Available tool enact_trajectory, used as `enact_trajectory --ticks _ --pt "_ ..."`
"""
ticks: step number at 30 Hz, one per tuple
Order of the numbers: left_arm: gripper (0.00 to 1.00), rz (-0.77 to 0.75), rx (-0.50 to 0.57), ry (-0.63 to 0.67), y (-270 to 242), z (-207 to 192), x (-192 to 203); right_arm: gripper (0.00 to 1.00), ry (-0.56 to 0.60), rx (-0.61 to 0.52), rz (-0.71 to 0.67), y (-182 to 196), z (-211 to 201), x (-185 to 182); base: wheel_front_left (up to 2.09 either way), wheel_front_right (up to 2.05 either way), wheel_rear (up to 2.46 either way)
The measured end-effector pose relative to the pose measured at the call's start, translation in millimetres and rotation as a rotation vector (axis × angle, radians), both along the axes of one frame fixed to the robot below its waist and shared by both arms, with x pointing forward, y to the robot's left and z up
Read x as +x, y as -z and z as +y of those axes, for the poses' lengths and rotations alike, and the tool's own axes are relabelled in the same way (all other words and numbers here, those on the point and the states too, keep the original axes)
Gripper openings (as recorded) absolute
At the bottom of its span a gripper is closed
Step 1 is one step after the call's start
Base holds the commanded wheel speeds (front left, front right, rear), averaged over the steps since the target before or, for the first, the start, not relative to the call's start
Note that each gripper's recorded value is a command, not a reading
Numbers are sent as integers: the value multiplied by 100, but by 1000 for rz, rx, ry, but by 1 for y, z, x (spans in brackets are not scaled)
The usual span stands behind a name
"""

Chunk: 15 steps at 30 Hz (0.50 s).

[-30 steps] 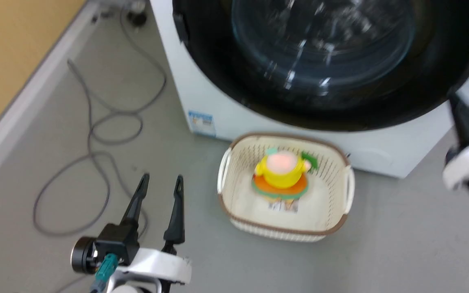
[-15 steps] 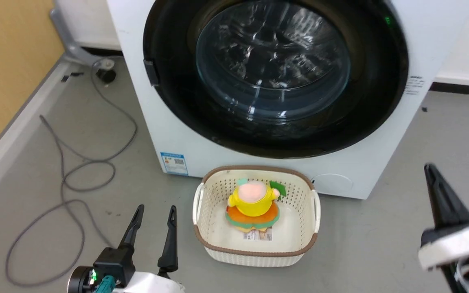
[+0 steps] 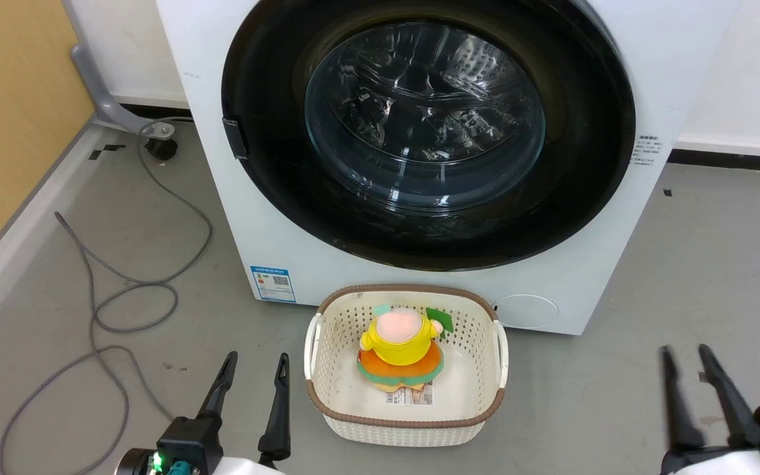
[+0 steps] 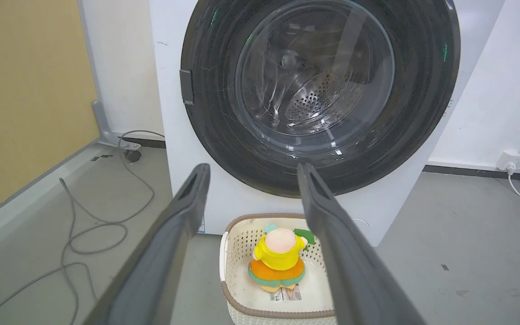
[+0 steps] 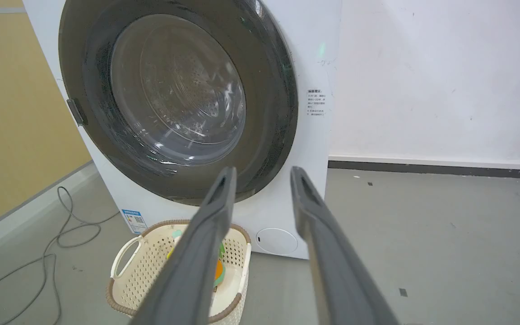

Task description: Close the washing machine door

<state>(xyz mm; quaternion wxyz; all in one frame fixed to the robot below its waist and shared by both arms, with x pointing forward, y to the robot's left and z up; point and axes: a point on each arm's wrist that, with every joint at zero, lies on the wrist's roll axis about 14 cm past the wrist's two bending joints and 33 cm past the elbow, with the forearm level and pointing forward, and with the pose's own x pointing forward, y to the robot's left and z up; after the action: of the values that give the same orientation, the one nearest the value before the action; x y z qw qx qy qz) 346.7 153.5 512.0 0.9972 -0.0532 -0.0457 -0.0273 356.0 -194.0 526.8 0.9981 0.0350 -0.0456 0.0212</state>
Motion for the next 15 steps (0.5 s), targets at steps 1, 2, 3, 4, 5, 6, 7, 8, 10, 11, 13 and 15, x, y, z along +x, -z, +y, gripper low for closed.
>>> enact_trajectory --ticks 1,2,3,4,5,6,7,8,10,11,13,15 --pt "100 2 0 1 0 0 0 100 -2 1 5 2 1 -1 0 0 0" --pt "100 2 1 1 1 0 0 100 -4 -1 8 2 2 -2 0 0 0" --pt "100 3 2 1 1 0 0 100 -5 -2 10 3 3 -2 0 0 0" --pt "100 5 2 1 1 0 0 100 -5 -1 11 4 3 -2 0 0 0" --pt "100 5 3 1 1 0 0 100 -5 -1 10 3 3 -2 0 0 0" --pt "100 7 4 0 1 0 -1 100 -6 -1 10 3 4 -2 0 0 0" --pt "100 9 6 -2 2 1 -1 100 -6 0 10 3 4 -2 0 0 0" --pt "100 10 6 -4 2 1 -1 100 -7 -1 11 3 4 -1 0 0 0" --pt "100 11 9 -5 2 1 -1 100 -8 -5 11 4 5 -1 0 0 0" --pt "100 10 10 -5 1 1 -1 100 -9 -6 11 4 5 -1 0 0 0" --pt "100 10 12 -5 1 1 -1 100 -8 -5 12 4 5 -1 0 0 0" --pt "100 11 13 -7 1 1 -1 100 -8 -5 12 4 5 -1 0 0 0"
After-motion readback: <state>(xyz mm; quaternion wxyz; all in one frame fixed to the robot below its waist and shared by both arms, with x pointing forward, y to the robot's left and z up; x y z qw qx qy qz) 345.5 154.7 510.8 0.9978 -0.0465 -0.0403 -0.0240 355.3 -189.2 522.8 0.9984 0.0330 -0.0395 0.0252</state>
